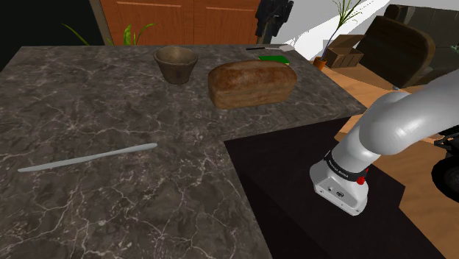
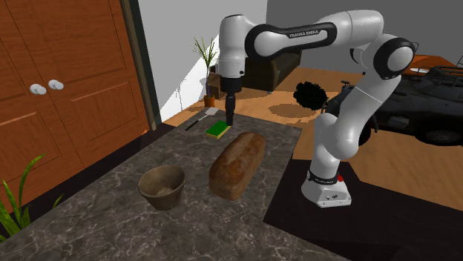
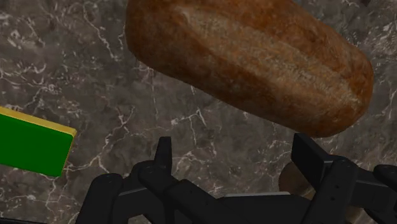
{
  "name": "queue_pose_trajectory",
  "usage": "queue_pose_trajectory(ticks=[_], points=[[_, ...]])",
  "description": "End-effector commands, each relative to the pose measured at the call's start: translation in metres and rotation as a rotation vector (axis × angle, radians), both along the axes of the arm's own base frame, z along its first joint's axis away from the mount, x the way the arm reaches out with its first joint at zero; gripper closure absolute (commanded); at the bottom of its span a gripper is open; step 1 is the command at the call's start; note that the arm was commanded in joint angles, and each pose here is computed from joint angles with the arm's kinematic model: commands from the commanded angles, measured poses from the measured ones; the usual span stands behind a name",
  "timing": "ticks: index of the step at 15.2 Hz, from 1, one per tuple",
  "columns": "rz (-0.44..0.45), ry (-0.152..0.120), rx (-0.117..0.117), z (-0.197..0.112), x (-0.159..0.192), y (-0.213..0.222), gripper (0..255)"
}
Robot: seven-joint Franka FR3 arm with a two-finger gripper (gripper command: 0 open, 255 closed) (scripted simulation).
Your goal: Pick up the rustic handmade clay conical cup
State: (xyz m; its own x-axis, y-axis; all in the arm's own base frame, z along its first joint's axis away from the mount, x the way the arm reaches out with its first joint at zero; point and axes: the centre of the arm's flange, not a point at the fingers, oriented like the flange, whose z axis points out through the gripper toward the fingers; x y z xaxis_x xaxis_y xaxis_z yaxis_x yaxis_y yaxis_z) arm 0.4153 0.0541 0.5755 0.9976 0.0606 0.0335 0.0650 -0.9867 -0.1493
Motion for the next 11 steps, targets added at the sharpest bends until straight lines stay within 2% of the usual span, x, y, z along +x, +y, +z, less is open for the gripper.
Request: queue_pose_trajectory(ticks=[1,11], points=[[-0.013,0.007,0.012,-0.010,0.020,0.015,0],[-0.074,0.044,0.067,-0.049,0.125,0.083,0]])
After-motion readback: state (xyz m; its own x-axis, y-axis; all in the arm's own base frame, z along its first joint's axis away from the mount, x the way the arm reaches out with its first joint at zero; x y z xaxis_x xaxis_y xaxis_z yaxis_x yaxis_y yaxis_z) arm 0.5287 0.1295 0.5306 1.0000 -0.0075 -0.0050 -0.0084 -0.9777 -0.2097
